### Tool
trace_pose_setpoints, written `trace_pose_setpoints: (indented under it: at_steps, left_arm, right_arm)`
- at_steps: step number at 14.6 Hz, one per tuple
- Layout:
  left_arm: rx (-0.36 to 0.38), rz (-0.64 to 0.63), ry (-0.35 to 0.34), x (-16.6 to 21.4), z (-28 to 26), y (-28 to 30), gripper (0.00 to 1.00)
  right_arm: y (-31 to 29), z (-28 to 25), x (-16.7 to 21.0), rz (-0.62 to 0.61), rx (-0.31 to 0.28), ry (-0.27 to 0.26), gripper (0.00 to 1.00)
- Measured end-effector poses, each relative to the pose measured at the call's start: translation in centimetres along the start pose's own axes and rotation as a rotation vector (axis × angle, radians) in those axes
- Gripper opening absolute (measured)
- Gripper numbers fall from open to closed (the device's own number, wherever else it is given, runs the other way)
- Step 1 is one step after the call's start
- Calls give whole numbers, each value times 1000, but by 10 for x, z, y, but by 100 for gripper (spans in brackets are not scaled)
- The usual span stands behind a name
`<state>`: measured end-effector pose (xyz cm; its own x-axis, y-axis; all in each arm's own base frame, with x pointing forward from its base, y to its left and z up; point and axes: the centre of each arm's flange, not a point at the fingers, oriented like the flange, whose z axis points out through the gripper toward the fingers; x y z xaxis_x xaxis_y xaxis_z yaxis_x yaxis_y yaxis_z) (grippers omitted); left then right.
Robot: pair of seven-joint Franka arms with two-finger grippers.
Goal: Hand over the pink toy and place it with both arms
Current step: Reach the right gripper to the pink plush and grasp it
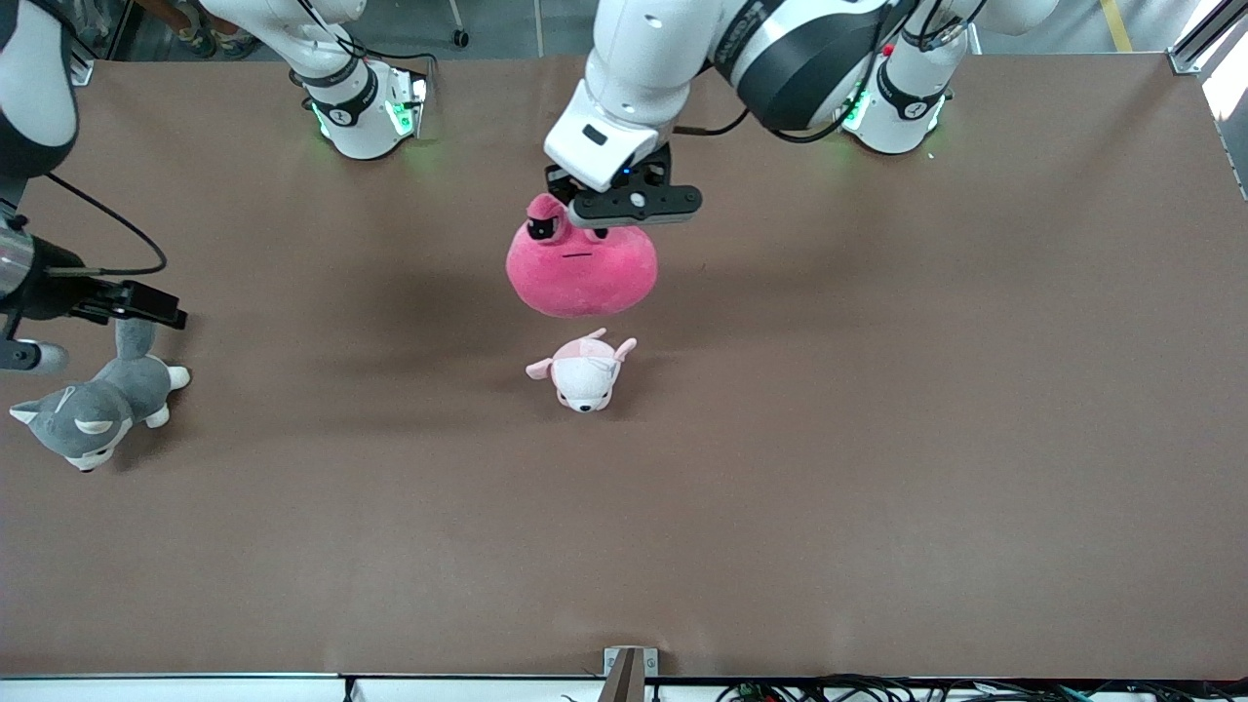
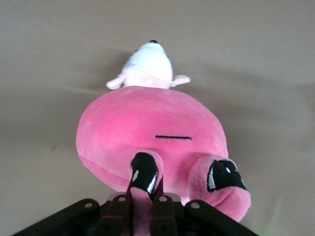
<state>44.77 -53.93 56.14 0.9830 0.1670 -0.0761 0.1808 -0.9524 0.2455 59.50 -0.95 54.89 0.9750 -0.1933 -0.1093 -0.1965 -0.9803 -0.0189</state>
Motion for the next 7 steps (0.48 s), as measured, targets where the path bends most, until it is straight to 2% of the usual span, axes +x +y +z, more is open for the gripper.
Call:
trace_pose_setpoints:
  at_steps: [4, 7]
  left_arm:
    - [-23, 9, 1, -5, 18, 12, 13]
    - [-31, 15, 4, -8, 16, 15, 13]
  right_arm:
    - [-93, 6, -26, 360, 46, -50, 100]
    - [-150, 8, -49, 657, 91, -117, 100]
